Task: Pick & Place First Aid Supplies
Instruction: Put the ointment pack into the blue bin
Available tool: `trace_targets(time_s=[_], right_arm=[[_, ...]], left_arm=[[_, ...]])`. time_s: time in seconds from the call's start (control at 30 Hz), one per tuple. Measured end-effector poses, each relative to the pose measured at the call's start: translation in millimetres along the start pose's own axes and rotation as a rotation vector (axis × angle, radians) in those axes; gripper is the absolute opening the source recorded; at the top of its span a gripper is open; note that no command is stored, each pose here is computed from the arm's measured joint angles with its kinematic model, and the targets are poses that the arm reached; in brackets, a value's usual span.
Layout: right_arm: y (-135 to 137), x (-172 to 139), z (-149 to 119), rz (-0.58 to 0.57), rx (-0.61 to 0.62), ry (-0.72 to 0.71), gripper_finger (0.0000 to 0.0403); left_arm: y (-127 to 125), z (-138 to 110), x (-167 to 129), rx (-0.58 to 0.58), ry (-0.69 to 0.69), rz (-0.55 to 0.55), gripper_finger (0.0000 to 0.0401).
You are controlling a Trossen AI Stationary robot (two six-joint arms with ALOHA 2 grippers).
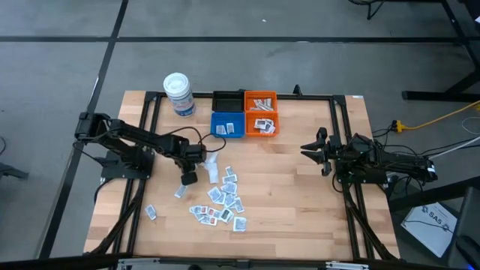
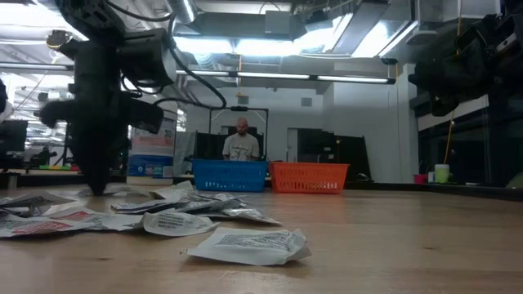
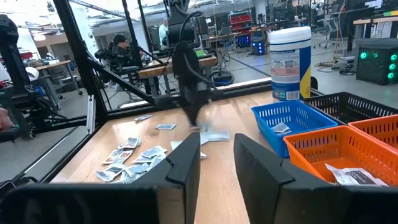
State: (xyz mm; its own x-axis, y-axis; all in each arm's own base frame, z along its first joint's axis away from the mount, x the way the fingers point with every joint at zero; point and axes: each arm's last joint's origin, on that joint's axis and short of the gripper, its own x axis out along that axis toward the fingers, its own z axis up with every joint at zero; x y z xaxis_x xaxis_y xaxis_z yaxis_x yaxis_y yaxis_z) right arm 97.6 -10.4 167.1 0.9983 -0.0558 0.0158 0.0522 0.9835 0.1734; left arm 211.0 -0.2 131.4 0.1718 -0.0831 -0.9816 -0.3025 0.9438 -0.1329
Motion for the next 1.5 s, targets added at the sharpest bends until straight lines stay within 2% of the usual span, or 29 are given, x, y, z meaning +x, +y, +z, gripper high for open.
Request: trace_targets(time_s=[0.23,0.4,0.77,0.87,1.1,1.3,1.5], right_arm=[[0,0,0,0.000,0.000,0.000,0.0100],[0,0,0,0.000,0.000,0.000,0.0100],[0,0,0,0.000,0.000,0.000,0.0100],[0,0,0,0.000,0.000,0.000,0.0100],[0,0,0,0.000,0.000,0.000,0.0100],[0,0,0,0.000,0.000,0.000,0.0100],[0,0,0,0.000,0.000,0.000,0.0100]], left_arm=[[-10,-2,-12,0.059,0.019,-0.296,0.0004],[-14,0,-20,0.069,-0.009,-0.435,0.0003],[-26,23,-35,0.059,-0.229,-0.630,0.0003],[-25,31,-39,0.040,-0.319,-0.620,0.0002],[-22,55,-60,0.050,-0.490,-0.486,0.0002],[-16,76,-77,0.087,-0.567,-0.397,0.0003],[1,99,-94,0.064,-0.663,-0.300,0.0004]])
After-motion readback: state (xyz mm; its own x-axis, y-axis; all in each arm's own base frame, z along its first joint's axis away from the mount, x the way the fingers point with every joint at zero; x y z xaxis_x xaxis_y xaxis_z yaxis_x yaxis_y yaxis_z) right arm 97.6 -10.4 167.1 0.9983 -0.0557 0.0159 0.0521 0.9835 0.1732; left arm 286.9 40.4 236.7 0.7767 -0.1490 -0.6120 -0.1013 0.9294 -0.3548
